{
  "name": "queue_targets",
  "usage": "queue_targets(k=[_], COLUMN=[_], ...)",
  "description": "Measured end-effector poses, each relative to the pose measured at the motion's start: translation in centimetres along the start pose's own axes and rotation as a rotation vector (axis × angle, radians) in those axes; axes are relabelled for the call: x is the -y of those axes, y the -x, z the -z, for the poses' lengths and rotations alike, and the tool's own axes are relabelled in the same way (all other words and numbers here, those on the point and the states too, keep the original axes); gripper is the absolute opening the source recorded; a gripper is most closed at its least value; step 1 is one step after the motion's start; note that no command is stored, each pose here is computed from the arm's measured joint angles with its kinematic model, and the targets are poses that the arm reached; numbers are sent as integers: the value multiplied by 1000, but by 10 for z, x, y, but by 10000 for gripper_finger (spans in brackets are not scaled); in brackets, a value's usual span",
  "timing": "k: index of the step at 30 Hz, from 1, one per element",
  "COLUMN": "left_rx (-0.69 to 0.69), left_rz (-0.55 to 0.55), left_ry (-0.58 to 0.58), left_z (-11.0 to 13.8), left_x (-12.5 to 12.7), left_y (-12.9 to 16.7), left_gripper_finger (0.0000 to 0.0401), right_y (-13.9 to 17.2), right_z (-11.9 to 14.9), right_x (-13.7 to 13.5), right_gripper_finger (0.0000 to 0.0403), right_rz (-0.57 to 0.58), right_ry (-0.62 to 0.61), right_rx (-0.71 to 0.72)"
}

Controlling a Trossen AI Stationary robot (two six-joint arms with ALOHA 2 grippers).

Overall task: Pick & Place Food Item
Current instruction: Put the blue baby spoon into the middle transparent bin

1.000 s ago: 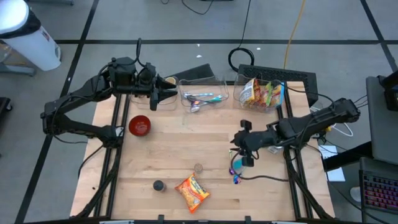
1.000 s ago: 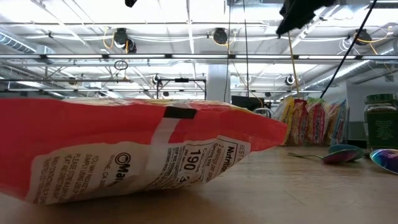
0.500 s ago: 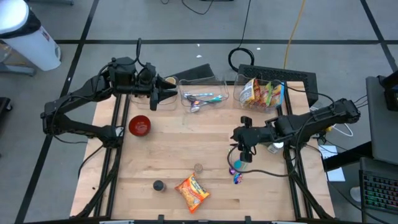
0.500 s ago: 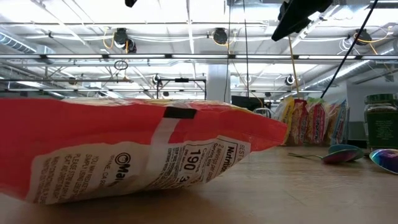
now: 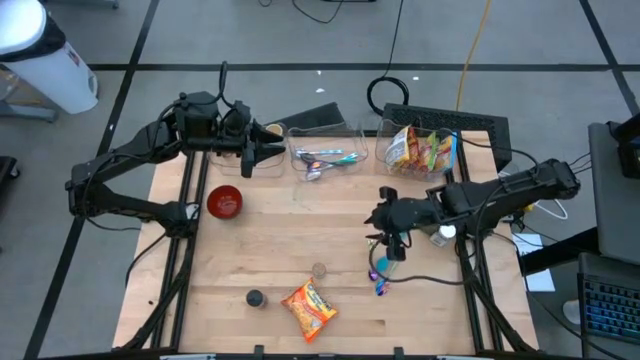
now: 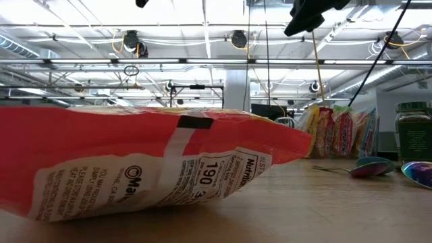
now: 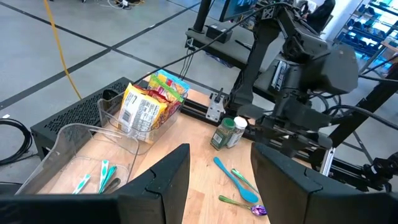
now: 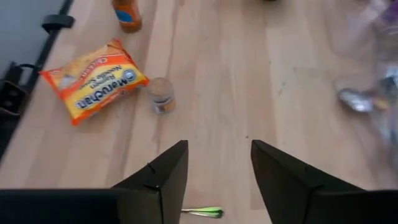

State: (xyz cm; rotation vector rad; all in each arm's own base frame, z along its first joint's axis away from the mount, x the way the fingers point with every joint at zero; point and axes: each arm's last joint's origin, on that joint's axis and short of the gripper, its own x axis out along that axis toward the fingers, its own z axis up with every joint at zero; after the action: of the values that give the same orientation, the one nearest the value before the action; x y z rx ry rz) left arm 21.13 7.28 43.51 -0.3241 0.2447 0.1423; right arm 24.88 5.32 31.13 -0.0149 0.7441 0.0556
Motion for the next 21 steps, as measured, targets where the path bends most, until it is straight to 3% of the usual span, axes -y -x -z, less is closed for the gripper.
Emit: queue_targets(k=[5,10,21], left_rx=[50,89,128], left_rz=[12,21,32], left_ry=[-9,-24,-28], left_z=[-5,-9,-13], left_x=[1,2,3], left_y=[0,1,1], left_gripper_finger=[177,177,177], right_y=[-5,-18,-71], right_z=[0,7,44], right_x=[8,2,-11], right_gripper_finger=[191,196,192], right_rz=[-123,-170,-289], right_ry=[-24,65,239], right_rx=[-29,-120,-534])
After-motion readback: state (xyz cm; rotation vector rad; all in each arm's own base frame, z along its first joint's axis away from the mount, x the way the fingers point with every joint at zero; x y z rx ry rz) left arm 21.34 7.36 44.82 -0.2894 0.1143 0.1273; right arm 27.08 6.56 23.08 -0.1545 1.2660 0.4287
